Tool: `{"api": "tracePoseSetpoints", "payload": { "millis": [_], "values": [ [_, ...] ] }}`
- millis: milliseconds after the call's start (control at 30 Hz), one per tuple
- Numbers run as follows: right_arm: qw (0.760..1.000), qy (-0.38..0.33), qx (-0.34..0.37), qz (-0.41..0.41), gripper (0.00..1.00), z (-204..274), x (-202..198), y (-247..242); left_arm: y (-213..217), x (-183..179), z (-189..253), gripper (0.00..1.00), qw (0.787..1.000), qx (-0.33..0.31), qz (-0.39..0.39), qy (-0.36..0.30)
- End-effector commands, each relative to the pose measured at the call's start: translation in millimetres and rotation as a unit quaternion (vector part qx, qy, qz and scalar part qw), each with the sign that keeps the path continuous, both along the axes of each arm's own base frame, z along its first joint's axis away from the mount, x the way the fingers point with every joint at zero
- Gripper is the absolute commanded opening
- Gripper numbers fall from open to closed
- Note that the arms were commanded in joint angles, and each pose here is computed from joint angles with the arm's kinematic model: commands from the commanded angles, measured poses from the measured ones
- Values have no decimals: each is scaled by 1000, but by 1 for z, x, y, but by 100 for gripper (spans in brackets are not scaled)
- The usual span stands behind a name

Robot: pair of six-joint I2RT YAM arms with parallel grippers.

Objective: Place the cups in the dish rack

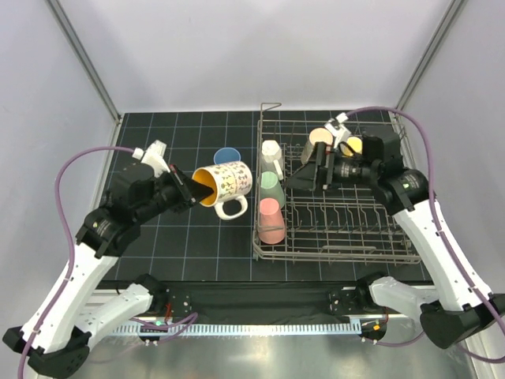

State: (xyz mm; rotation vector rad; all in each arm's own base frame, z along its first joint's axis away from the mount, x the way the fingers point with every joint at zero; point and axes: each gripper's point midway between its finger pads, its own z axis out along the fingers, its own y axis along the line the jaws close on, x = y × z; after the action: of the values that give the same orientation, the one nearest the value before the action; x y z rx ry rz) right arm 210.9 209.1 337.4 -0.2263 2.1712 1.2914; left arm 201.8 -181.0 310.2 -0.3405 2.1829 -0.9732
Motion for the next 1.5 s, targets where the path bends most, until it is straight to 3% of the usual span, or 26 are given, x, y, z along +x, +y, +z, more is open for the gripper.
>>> {"api": "tracePoseSetpoints", "payload": {
  "millis": [0, 67, 167, 400, 600, 900, 1100, 1367, 1467],
  "values": [
    [996, -19, 67, 54, 93, 32, -9, 38, -16, 1, 100, 0, 974, -129, -33, -181],
    [993, -19, 82, 80, 95, 35, -22, 57, -11, -4, 129, 0, 955, -171, -28, -239],
    [988, -20, 114, 97, 96, 46, -30, 75, -5, -6, 147, 0, 939, -210, -11, -274],
    [977, -20, 160, 143, 98, 63, -44, 109, -8, -13, 178, 0, 904, -294, -25, -310],
    [972, -16, 182, 150, 97, 74, -42, 130, -20, -18, 184, 0, 896, -312, -62, -309],
    [952, -6, 279, 128, 77, 100, -25, 142, -24, -15, 178, 0, 894, -323, -68, -303],
    [939, 12, 309, 150, 56, 111, -26, 154, -26, -15, 175, 0, 895, -320, -74, -301],
    [931, 25, 326, 160, 51, 117, -30, 160, -23, -17, 171, 0, 901, -308, -69, -298],
    [935, 27, 323, 148, 41, 118, -25, 161, -23, -16, 165, 0, 906, -302, -65, -289]
  ]
}}
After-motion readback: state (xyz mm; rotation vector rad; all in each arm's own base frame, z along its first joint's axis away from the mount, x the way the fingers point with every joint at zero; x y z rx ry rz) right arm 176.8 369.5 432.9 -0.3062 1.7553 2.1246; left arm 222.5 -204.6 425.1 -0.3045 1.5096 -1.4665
